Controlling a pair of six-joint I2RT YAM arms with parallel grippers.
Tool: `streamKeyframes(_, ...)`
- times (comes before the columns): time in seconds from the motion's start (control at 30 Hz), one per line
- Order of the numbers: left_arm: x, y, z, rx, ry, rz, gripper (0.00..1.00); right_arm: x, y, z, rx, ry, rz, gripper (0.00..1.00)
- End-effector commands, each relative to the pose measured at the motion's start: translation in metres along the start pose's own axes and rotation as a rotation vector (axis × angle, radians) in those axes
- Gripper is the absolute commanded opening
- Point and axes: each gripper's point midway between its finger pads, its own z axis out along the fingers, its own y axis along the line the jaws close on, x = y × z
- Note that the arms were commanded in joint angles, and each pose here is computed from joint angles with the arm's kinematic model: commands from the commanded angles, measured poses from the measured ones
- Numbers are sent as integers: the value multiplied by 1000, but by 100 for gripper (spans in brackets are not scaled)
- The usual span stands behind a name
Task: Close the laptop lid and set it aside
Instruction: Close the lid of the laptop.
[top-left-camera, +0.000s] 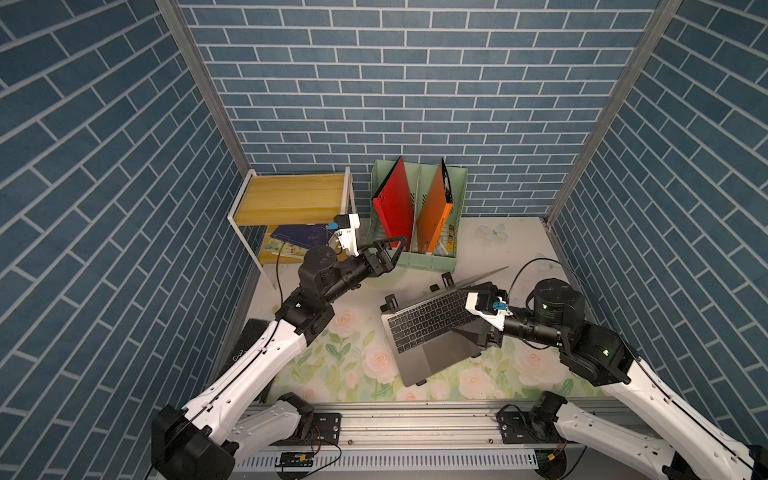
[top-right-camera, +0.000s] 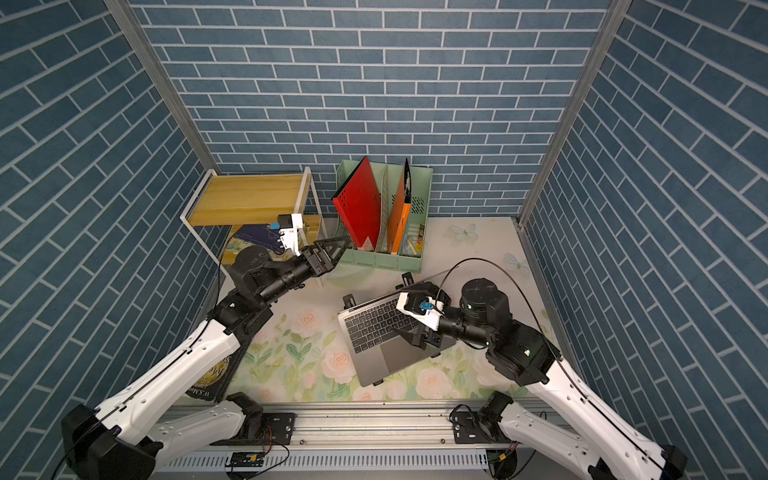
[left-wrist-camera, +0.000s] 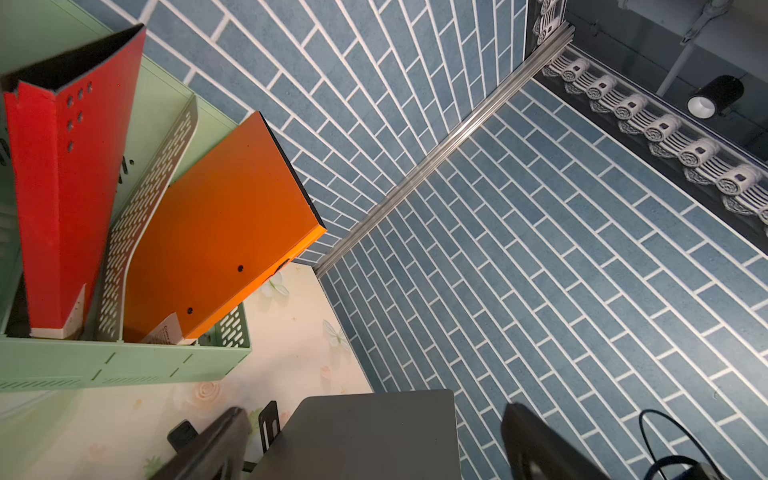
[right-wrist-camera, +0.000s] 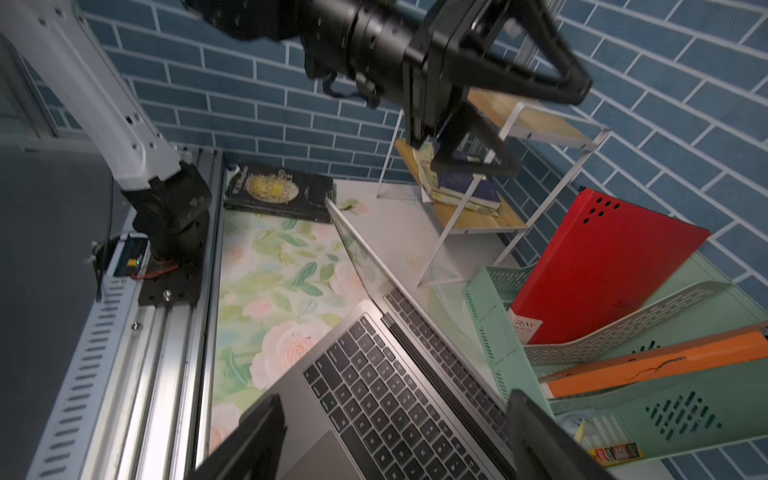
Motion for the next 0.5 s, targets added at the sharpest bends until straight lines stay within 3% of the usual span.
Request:
streamKeyframes(0.0, 6, -8, 1, 51, -36, -21, 100, -58, 0, -15, -31, -289, 277, 87)
streamKeyframes(0.13, 14, -4, 0, 55, -72, -57, 100, -67, -36, -24, 83, -461, 695, 83)
streamKeyframes(0.2, 17, 1, 1, 48, -85, -75, 100, -66, -52, -21, 128, -488, 841, 71)
streamKeyframes(0.23, 19, 3, 1, 44, -91, -81, 100, -65, -59, -17, 151, -479, 887, 57)
streamKeyframes(0.3, 21, 6, 2, 34, -97, -85, 100, -53, -72, 3, 218, -350, 965, 15)
streamKeyframes(0.33, 21, 7, 3, 28, -100, -85, 100, -43, -77, 17, 247, -265, 991, 0)
streamKeyframes(0.47, 24, 11, 5, 9, -92, -87, 100, -6, -78, 51, 296, 27, 1032, 0)
